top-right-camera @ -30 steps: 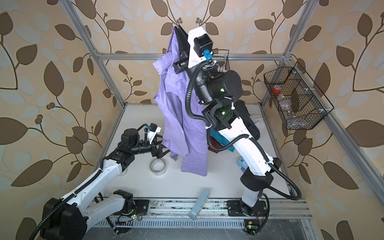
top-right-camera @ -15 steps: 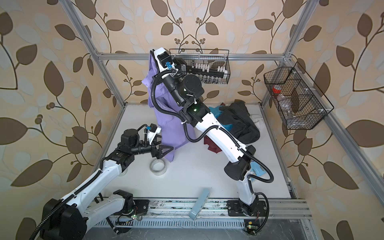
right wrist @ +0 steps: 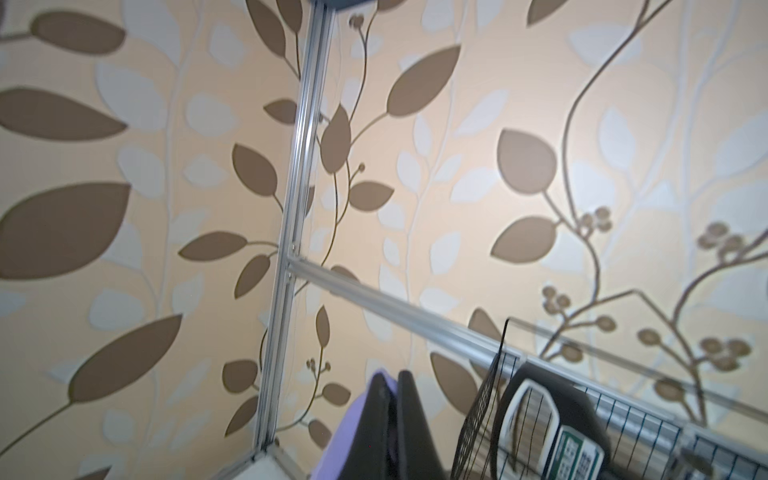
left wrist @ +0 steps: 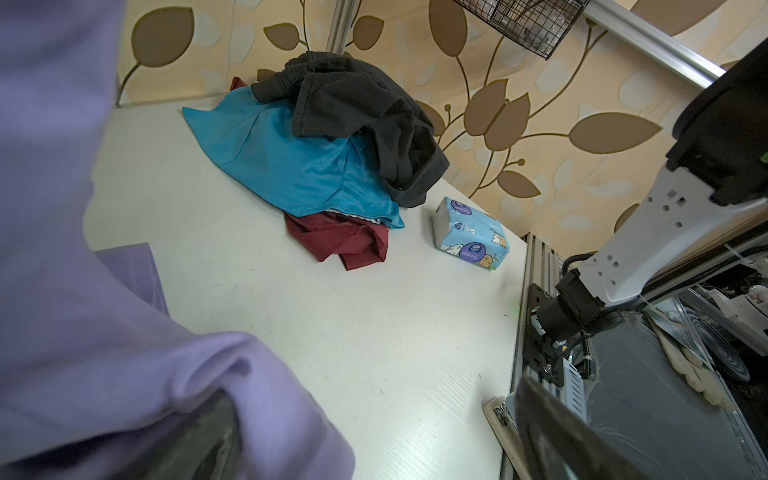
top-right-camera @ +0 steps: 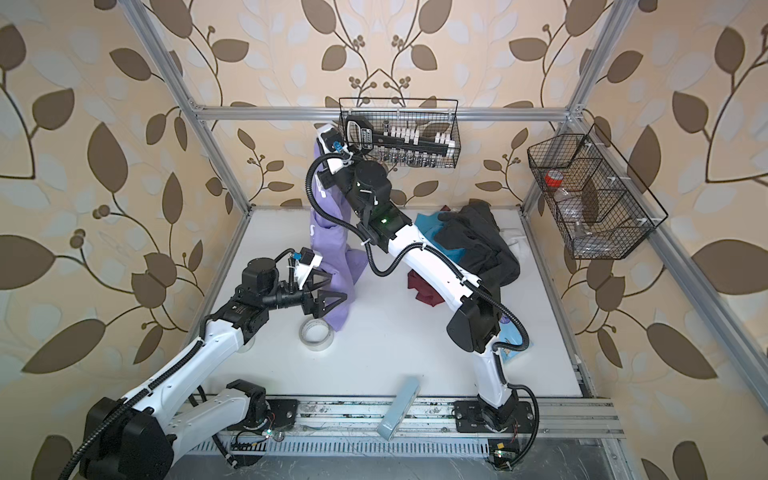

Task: Pick out a specific cloth from the pile
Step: 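Swing the held lavender shirt toward the left gripper and lower it onto the table, then open the right gripper to release the lavender shirt beside the tape roll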

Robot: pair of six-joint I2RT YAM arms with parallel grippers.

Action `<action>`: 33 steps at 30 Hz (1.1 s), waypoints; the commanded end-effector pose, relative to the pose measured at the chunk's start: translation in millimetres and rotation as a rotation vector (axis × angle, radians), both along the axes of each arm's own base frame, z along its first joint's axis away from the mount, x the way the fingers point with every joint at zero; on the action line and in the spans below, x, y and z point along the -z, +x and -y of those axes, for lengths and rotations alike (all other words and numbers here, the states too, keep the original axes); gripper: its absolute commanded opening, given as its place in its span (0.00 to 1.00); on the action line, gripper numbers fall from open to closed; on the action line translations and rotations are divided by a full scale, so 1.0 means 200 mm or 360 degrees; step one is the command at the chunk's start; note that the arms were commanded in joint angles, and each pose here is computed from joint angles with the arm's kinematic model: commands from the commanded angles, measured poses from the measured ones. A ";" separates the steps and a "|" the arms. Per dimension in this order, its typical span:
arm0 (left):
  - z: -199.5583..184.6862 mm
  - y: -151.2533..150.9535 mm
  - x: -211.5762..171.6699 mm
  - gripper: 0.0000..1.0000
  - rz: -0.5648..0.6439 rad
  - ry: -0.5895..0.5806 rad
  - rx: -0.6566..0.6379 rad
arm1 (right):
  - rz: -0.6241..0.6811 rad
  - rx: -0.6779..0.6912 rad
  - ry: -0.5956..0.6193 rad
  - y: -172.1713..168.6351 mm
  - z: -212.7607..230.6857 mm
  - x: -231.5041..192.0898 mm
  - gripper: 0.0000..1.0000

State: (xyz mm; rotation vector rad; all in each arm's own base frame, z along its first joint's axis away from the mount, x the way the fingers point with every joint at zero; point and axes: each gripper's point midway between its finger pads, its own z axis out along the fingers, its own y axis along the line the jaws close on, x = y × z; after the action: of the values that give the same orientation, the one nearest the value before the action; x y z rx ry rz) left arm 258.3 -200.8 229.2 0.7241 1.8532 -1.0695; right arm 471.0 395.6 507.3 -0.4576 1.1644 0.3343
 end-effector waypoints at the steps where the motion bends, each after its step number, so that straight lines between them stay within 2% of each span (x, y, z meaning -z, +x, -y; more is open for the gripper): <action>1: 0.02 -0.04 -0.05 0.99 0.0082 -0.0020 0.0072 | -0.0202 0.0007 -0.0034 0.05 -0.04 0.22 0.00; 5: 0.02 -0.04 -0.05 0.99 0.0083 -0.0020 0.0072 | -0.0425 0.0026 -0.0096 0.11 -0.02 0.43 0.00; 11: 0.02 -0.04 -0.05 0.99 0.0085 -0.0015 0.0071 | -0.0628 0.0030 -0.0110 0.06 0.07 0.64 0.00; 15: 0.02 -0.05 -0.05 0.99 0.0091 -0.0016 0.0072 | -0.0857 -0.0113 -0.0159 -0.03 0.06 0.86 0.00; 21: 0.02 -0.06 -0.06 0.99 0.0098 -0.0020 0.0077 | -0.1191 -0.0176 -0.0216 -0.16 0.09 1.22 0.00; 28: 0.02 -0.06 -0.06 0.99 0.0110 -0.0018 0.0067 | -0.1726 -0.0453 -0.0387 -0.37 0.01 1.74 0.00; 33: 0.02 -0.06 -0.06 0.99 0.0109 -0.0015 0.0068 | -0.1970 -0.0465 -0.0451 -0.46 0.03 2.05 0.00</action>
State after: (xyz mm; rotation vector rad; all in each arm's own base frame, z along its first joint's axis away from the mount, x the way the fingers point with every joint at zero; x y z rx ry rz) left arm 253.2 -201.6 235.7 0.7396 1.8282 -1.0651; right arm 403.3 392.3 146.6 -0.6732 2.2122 0.7014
